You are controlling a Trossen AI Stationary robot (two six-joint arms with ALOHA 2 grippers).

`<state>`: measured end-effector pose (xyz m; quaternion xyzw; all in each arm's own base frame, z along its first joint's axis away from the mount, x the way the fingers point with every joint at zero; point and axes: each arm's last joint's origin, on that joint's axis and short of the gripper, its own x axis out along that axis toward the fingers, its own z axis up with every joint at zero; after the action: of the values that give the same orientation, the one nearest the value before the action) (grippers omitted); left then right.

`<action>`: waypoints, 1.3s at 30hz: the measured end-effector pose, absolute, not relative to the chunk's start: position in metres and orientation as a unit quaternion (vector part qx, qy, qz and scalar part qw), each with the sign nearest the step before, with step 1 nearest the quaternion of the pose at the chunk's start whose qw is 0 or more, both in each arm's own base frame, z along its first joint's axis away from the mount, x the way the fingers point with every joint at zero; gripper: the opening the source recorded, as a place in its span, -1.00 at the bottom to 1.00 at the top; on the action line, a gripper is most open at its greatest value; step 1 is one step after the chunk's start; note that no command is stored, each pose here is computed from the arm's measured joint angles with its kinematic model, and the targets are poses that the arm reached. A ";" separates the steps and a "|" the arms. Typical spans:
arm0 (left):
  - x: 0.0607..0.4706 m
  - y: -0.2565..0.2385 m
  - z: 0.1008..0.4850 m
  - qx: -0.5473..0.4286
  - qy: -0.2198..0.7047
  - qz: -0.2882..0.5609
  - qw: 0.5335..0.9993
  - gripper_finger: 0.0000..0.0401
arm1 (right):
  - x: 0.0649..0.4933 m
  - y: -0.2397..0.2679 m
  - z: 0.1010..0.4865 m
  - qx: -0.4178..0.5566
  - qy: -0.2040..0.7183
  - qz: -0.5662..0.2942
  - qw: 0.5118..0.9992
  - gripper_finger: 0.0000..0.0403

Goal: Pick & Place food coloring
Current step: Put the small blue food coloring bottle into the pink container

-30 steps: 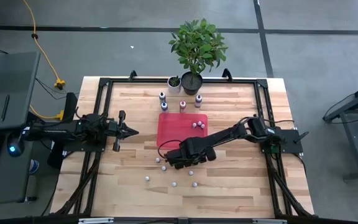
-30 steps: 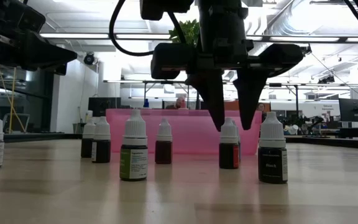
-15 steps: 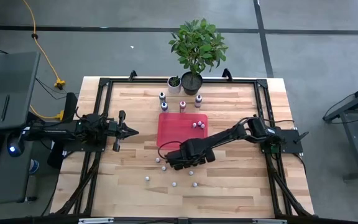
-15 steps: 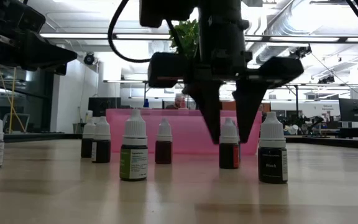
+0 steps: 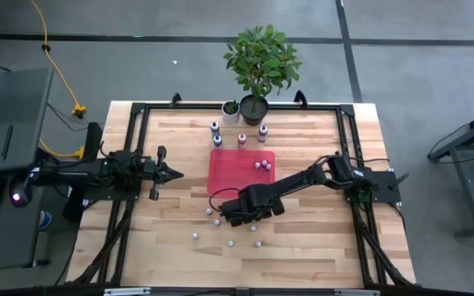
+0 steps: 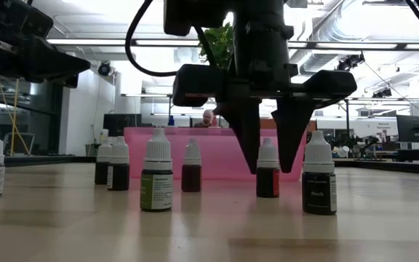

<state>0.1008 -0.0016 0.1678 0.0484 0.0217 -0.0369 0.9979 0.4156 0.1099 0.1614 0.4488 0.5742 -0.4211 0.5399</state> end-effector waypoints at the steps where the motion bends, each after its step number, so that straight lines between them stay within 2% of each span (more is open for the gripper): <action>1: 0.101 -0.002 0.168 0.048 0.022 -0.037 0.998 -1.00 | 0.416 0.110 0.162 0.448 0.575 -0.419 0.541 -0.27; 16: 0.101 -0.002 0.168 0.048 0.022 -0.037 0.998 -1.00 | 0.410 0.112 0.177 0.440 0.569 -0.414 0.557 -0.63; 27: 0.101 -0.002 0.168 0.049 0.022 -0.036 0.998 -1.00 | 0.410 0.114 0.177 0.439 0.570 -0.413 0.559 -0.68; 34: 0.101 -0.002 0.168 0.049 0.022 -0.036 0.998 -1.00 | 0.410 0.115 0.177 0.434 0.574 -0.407 0.563 -0.80; 39: 0.101 -0.002 0.168 0.049 0.022 -0.036 0.998 -1.00 | 0.410 0.115 0.177 0.434 0.573 -0.405 0.565 -0.79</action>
<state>0.1008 -0.0016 0.1678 0.0486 0.0219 -0.0357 0.9979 0.4101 0.1150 0.1775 0.4341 0.5732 -0.4046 0.5650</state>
